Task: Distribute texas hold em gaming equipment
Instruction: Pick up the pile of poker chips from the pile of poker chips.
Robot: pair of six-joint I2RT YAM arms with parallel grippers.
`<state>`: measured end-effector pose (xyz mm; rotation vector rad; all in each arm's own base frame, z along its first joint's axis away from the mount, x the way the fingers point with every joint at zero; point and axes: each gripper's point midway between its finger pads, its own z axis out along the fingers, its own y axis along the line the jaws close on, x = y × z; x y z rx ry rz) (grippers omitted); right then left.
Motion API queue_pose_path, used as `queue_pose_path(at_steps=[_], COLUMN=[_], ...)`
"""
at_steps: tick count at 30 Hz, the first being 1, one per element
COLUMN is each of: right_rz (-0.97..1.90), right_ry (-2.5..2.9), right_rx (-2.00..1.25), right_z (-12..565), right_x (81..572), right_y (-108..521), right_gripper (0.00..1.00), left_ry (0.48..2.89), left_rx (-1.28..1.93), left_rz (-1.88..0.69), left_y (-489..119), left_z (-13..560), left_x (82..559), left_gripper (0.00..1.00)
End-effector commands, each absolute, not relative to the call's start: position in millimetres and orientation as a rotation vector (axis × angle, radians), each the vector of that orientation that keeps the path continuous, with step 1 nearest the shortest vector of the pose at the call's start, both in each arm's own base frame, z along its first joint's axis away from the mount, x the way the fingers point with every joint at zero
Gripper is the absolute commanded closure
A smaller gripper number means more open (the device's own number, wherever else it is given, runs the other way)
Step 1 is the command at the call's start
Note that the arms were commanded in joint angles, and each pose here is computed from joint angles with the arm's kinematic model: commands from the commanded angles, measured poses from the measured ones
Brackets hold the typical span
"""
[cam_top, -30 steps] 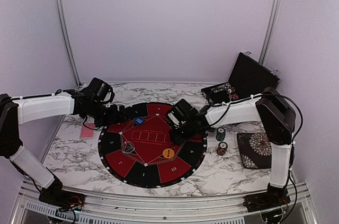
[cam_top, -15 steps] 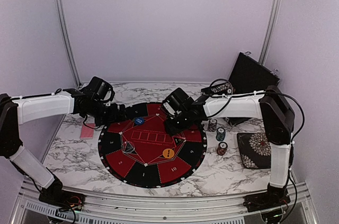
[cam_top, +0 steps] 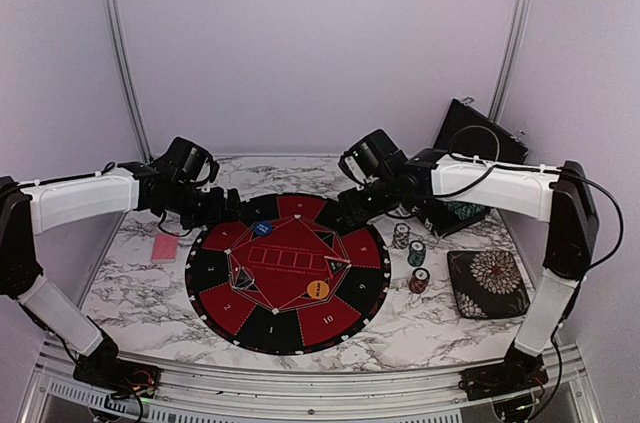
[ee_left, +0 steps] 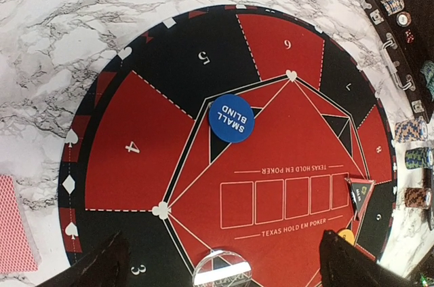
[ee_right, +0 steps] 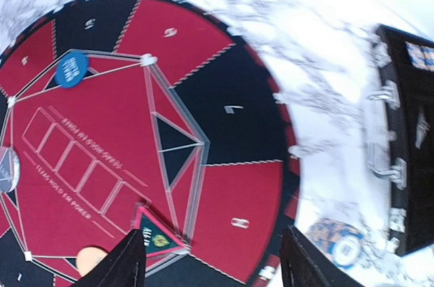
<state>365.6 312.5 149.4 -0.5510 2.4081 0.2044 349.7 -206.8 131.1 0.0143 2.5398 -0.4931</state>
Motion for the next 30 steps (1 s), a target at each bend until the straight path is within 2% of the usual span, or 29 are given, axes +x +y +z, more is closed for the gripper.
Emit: queue_pose_path(at_steps=[1,10,21,25,30], right_rz=[0.128,0.122,0.119,0.120,0.112], right_ry=[2.465,2.534,2.599,2.618,2.633], right_rx=[-0.441,-0.334,-0.295,-0.290,-0.283], right_z=[148.6,140.0,105.3,93.0,80.6], right_x=[369.4,373.3,380.1,383.2,389.2], right_y=[262.6,210.2,193.9,192.3,191.2], right_gripper=[0.33,0.24,0.17,0.17,0.24], left_ry=[2.505,2.505,2.511,2.511,2.510], left_rx=[0.037,0.041,0.036,0.036,0.032], left_rz=[-0.505,-0.520,-0.520,-0.519,-0.521], left_y=[-210.5,-211.8,-210.7,-210.3,-210.3], left_z=[142.9,144.2,142.1,142.2,142.7], left_x=[358.4,356.7,354.4,354.0,354.0], left_gripper=[0.01,0.01,0.01,0.01,0.01])
